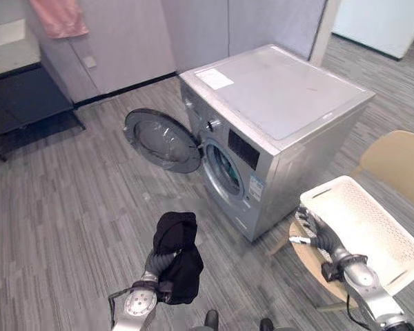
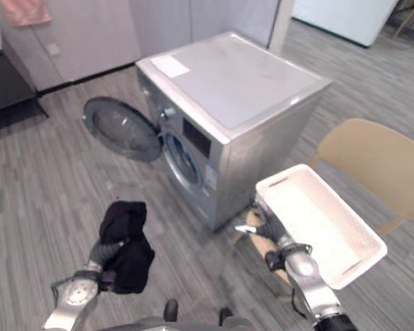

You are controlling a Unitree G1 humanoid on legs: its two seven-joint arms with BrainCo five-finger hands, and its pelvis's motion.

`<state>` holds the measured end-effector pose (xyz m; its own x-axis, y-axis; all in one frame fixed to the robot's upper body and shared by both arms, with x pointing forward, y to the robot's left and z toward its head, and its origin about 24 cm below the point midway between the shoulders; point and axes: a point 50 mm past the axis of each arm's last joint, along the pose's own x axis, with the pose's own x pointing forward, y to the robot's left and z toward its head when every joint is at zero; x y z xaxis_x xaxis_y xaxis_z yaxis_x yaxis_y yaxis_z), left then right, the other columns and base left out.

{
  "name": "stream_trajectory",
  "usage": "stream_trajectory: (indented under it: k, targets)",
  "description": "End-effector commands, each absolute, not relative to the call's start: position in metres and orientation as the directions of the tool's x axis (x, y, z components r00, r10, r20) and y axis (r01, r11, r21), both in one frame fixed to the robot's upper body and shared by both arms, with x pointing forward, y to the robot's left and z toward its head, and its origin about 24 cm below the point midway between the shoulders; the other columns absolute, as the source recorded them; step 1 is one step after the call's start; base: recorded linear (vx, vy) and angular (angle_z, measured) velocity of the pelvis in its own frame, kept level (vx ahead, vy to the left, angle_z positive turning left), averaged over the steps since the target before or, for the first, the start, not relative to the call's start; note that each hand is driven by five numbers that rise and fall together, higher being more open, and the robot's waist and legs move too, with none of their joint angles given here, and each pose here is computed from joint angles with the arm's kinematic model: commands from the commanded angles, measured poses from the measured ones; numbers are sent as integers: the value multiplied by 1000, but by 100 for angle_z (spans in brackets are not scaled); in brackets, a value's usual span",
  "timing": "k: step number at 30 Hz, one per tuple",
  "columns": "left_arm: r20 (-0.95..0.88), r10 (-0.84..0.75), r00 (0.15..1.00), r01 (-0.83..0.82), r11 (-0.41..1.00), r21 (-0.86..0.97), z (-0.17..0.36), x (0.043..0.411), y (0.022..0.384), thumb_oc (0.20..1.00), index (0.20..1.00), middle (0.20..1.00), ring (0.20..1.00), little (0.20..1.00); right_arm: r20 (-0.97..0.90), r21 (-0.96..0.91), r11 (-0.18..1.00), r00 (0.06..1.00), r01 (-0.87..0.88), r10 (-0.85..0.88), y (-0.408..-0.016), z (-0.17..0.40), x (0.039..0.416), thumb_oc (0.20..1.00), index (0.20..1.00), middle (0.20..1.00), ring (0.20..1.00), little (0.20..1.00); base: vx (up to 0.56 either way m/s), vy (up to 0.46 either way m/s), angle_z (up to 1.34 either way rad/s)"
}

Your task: Grab the laundry basket,head to the washer,open it,put in the laundry and shut it.

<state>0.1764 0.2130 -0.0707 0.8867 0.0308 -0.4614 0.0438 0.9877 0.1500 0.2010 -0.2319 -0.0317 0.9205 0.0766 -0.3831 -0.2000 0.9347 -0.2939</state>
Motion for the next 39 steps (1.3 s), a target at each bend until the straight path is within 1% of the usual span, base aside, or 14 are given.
stream_trajectory:
  k: [1, 3, 7, 10, 13, 14, 15, 20, 23, 28, 30, 33, 39]
  targets:
    - [-333, 93, 939, -39, 985, 165, -44, 200, 235, 200, 200, 200, 200, 200, -282, -370, 905, 953, -211, 107, -223, -14, 219, 1000, 1000, 1000, 1000, 1000, 87, 52, 152]
    - [-436, 177, 882, -101, 976, 192, -65, 181, 251, 200, 200, 200, 200, 200, -418, -371, 899, 906, -233, 63, -226, -46, 205, 1000, 1000, 1000, 1000, 1000, 187, 98, 106]
    - [-444, 202, 873, -117, 971, 211, -64, 181, 256, 200, 200, 200, 200, 200, -479, -379, 904, 878, -200, -7, -231, -62, 197, 1000, 1000, 1000, 1000, 1000, 110, 75, 63]
    - [-463, 209, 861, -127, 971, 202, -69, 177, 255, 200, 200, 200, 200, 200, -521, -384, 903, 853, -190, -42, -231, -73, 192, 1000, 1000, 1000, 1000, 1000, 247, 311, 102]
    - [-474, 206, 856, -122, 972, 202, -71, 173, 255, 200, 200, 200, 200, 200, -523, -373, 905, 852, -207, -20, -224, -74, 195, 1000, 1000, 1000, 1000, 1000, 288, 299, 68]
    - [-485, 206, 850, -109, 969, 221, -72, 172, 257, 200, 200, 200, 200, 200, -514, -357, 905, 857, -230, 15, -211, -73, 201, 1000, 1000, 1000, 1000, 1000, 245, 276, 13]
    - [-484, 207, 850, -109, 969, 222, -71, 172, 258, 200, 200, 200, 200, 200, -514, -356, 905, 858, -230, 16, -211, -73, 202, 1000, 1000, 1000, 1000, 1000, 310, 348, 3]
    - [-442, 184, 878, -77, 966, 247, -62, 187, 255, 200, 200, 200, 200, 200, -456, -356, 903, 888, -241, 58, -197, -62, 217, 1000, 1000, 1000, 1000, 1000, 126, 152, 21]
    - [-448, 160, 880, -52, 969, 242, -63, 189, 250, 200, 200, 200, 200, 200, -440, -344, 910, 896, -232, 61, -197, -58, 219, 1000, 1000, 1000, 1000, 1000, 441, 98, 16]
    - [-455, 143, 879, -33, 970, 241, -66, 192, 244, 200, 200, 200, 200, 200, -484, -349, 905, 874, -242, 47, -200, -67, 209, 1000, 1000, 1000, 1000, 1000, 368, -64, 32]
    - [-471, 114, 875, 4, 970, 243, -69, 188, 239, 200, 200, 200, 200, 200, -501, -345, 907, 864, -242, 40, -202, -72, 203, 1000, 1000, 1000, 1000, 1000, 292, -132, 20]
    - [-482, 103, 870, 11, 974, 228, -71, 186, 237, 200, 200, 200, 200, 200, -527, -353, 904, 850, -242, 22, -206, -77, 198, 1000, 1000, 1000, 1000, 1000, 260, -146, 14]
    - [-478, 64, 876, 47, 975, 216, -71, 191, 227, 200, 200, 200, 200, 200, -510, -386, 900, 860, -203, -25, -219, -72, 202, 1000, 1000, 1000, 1000, 1000, 162, -45, -12]
